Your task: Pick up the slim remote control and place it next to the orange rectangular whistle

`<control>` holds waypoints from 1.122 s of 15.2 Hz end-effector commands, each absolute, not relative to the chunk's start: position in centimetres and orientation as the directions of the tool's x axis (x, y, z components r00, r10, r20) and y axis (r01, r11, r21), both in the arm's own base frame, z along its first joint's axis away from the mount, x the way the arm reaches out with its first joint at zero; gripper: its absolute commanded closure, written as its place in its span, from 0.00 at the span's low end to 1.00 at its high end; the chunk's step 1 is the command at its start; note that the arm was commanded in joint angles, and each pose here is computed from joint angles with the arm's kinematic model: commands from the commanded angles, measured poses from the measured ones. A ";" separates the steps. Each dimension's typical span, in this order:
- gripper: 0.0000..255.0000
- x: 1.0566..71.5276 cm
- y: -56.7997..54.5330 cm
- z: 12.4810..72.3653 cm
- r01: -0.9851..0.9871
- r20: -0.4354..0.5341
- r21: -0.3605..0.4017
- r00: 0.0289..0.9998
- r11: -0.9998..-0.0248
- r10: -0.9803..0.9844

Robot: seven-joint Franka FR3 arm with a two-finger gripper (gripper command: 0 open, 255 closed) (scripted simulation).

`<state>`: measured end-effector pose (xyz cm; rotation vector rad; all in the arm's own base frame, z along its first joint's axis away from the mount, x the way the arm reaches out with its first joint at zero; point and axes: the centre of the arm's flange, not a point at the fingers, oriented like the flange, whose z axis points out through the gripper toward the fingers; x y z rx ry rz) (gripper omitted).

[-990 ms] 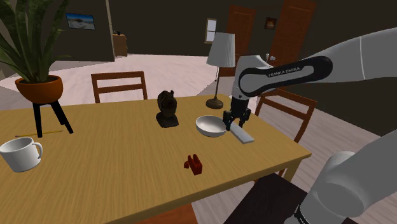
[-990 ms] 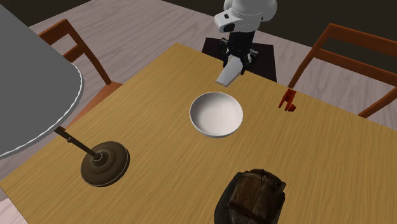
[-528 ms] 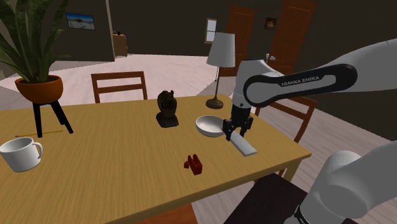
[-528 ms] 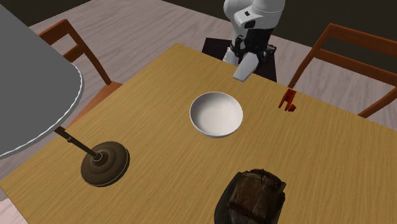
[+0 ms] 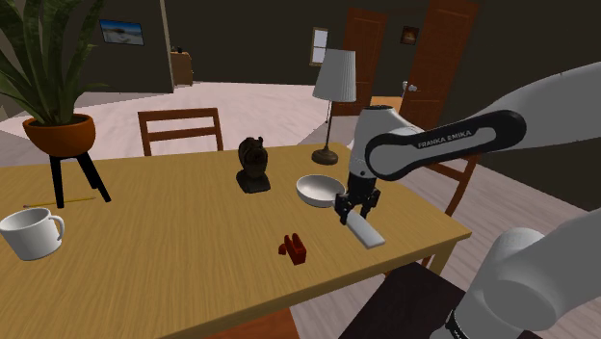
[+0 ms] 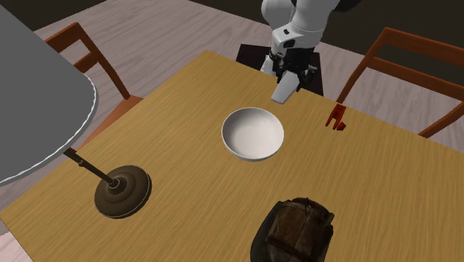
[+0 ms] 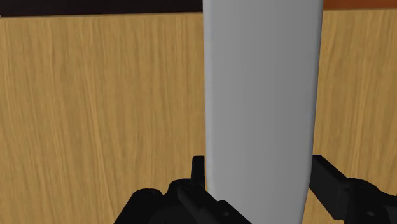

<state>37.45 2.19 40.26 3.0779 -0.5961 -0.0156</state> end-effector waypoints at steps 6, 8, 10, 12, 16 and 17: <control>1.00 37.5 2.2 36.5 -0.373 -0.008 0.008 0.928 -0.928 -0.373; 1.00 37.5 2.2 35.4 -0.373 -0.008 0.008 0.928 -0.928 -0.373; 1.00 37.5 2.2 34.0 -0.373 -0.008 0.008 0.928 -0.928 -0.373; 1.00 37.5 2.2 34.0 -0.373 -0.008 0.008 0.928 -0.928 -0.373; 1.00 37.5 2.2 34.0 -0.373 -0.008 0.008 0.928 -0.928 -0.373; 1.00 37.5 2.2 34.0 -0.373 -0.008 0.008 0.928 -0.928 -0.373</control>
